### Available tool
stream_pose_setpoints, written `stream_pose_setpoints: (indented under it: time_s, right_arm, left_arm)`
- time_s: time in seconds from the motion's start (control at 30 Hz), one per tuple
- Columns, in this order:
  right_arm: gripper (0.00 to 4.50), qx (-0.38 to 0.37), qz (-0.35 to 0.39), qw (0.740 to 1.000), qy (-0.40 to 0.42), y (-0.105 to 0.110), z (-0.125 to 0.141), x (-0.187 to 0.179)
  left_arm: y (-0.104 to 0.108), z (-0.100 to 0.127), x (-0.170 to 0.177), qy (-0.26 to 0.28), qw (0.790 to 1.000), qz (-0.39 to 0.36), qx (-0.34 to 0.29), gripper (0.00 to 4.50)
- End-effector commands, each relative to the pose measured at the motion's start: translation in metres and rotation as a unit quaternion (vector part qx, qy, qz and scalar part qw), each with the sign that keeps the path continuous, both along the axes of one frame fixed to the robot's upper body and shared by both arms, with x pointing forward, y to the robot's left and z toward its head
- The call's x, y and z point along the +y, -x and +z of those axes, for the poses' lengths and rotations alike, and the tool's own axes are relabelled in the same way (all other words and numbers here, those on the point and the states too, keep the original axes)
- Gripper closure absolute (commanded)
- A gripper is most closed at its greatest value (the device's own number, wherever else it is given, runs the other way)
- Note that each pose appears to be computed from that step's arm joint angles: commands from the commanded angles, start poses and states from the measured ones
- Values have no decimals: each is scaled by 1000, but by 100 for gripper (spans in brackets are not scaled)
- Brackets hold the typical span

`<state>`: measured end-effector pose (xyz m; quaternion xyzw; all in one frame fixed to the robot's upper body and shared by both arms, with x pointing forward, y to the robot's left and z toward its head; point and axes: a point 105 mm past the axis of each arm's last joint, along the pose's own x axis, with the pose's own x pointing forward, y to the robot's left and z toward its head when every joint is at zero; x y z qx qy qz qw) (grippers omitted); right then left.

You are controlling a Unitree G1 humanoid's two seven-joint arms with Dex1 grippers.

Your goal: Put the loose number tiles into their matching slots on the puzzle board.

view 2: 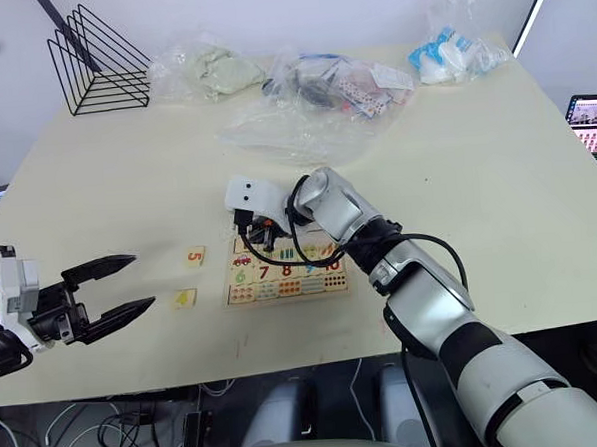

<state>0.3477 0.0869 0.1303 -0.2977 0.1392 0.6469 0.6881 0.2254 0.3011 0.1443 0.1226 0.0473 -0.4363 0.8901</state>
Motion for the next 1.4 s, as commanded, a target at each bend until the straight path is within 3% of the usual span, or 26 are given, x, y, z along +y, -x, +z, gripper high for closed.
stream_pose_setpoints:
  time_s: [0.03, 1.4]
  right_arm:
    - [443, -22, 23, 999, -21, 3, 15, 7]
    - [443, -27, 18, 999, 23, 2, -5, 1]
  left_arm:
    - [0, 6, 2, -4, 1000, 1, -14, 0]
    - [1, 5, -1, -3, 1000, 1, -16, 0]
